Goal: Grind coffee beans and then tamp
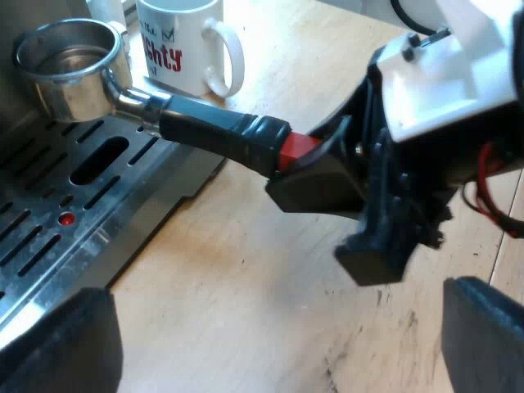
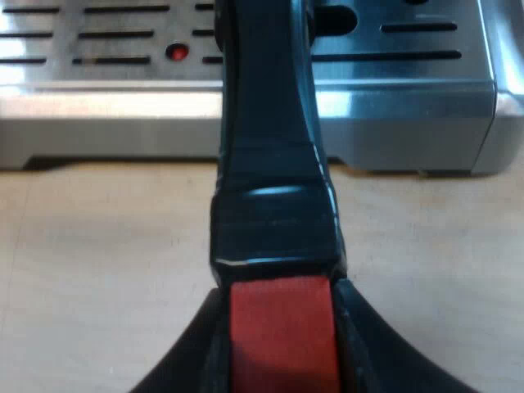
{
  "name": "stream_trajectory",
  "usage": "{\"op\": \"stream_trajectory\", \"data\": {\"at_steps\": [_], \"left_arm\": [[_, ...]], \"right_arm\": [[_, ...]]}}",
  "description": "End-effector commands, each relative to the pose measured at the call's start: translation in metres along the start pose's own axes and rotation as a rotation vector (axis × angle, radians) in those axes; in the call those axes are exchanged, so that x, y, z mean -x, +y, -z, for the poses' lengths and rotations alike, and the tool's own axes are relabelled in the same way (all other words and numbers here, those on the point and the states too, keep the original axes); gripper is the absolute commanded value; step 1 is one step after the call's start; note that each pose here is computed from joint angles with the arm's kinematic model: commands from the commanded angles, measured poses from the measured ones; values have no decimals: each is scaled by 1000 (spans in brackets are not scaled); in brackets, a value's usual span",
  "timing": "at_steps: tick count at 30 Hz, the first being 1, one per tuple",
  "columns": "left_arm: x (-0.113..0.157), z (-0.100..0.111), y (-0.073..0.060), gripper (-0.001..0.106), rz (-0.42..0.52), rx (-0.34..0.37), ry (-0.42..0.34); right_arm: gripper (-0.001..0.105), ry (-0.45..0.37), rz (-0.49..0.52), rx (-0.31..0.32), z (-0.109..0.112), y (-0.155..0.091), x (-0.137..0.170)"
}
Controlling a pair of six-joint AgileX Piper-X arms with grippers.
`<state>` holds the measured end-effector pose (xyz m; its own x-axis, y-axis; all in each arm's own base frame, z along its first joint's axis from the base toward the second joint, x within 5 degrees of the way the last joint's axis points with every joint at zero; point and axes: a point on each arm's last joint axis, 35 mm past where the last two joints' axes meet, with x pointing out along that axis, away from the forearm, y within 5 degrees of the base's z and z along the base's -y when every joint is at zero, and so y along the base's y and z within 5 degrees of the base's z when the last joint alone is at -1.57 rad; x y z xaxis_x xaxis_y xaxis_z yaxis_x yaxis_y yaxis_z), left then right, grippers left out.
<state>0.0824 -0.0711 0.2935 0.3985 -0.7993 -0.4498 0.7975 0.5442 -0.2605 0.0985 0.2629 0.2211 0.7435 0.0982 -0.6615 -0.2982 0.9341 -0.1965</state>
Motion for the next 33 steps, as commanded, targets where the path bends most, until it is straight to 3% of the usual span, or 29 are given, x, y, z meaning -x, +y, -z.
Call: {"op": "stream_trajectory", "data": {"at_steps": [1, 10, 17, 23, 33], "left_arm": [[1, -1, -1, 80, 13, -12, -6], [13, 11, -8, 80, 37, 13, 40], [41, 22, -22, 80, 40, -39, -55], [56, 33, -30, 80, 41, -63, -100], [62, 36, -34, 80, 65, -19, -128]], "right_arm": [[0, -62, 25, 2, -4, 0, 9], [0, -71, -13, 45, 1, -3, 34], [0, -95, -68, 96, 2, -7, 54], [0, -96, -140, 189, 0, -11, 67], [0, -111, -249, 321, -6, -18, 77]]}}
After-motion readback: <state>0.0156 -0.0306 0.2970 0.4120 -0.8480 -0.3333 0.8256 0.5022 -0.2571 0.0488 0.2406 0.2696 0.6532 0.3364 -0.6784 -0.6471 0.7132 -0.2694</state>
